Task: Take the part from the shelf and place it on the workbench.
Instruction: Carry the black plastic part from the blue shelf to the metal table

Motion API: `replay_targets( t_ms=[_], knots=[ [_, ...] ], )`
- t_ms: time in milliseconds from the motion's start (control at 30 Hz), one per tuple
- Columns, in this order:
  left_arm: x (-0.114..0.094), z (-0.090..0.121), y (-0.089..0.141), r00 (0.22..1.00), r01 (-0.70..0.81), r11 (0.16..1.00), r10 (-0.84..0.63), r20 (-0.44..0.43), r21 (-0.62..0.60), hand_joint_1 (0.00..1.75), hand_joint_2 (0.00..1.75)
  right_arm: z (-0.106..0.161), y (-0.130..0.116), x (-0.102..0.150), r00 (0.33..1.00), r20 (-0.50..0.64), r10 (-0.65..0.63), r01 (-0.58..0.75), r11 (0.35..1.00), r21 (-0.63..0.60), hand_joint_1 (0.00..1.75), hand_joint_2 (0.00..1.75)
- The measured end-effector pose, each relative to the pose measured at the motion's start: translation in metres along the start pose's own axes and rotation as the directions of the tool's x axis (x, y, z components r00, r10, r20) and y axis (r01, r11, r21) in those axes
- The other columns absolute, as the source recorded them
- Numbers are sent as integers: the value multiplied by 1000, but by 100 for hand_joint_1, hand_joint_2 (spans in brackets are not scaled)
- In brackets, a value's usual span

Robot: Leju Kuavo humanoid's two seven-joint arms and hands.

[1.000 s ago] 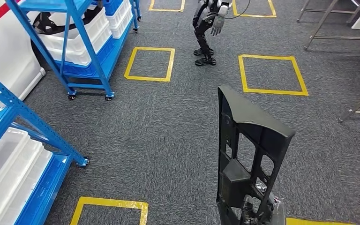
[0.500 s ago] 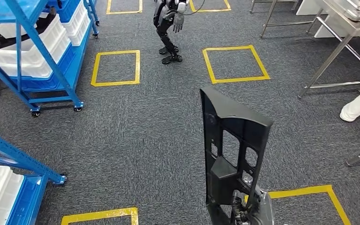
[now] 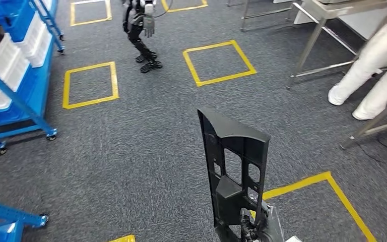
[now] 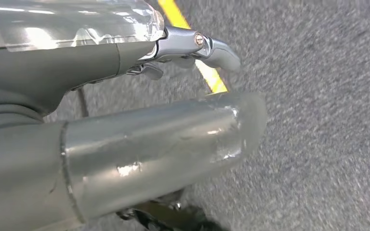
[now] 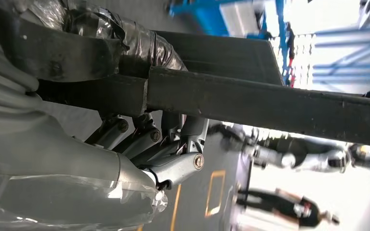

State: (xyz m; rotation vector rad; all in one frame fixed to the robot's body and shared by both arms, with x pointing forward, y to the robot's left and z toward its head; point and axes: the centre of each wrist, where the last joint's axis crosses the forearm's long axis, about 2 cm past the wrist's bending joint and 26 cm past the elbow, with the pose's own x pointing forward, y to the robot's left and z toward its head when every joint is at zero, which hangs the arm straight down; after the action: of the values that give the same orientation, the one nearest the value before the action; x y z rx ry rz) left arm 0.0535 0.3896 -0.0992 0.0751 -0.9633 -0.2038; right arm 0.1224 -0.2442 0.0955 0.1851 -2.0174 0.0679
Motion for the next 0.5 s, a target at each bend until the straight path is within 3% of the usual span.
replay_targets(
  t_ms=[200,500],
  knots=[
    [-8,13,38,999,23,998,-22,-27,54,0,0,17,-2,1,999,-29,-11,11,1000,1,175,175],
    [-15,25,56,998,5,996,1,-64,87,0,0,22,-5,-1,998,-46,-30,31,999,24,175,175]
  ],
)
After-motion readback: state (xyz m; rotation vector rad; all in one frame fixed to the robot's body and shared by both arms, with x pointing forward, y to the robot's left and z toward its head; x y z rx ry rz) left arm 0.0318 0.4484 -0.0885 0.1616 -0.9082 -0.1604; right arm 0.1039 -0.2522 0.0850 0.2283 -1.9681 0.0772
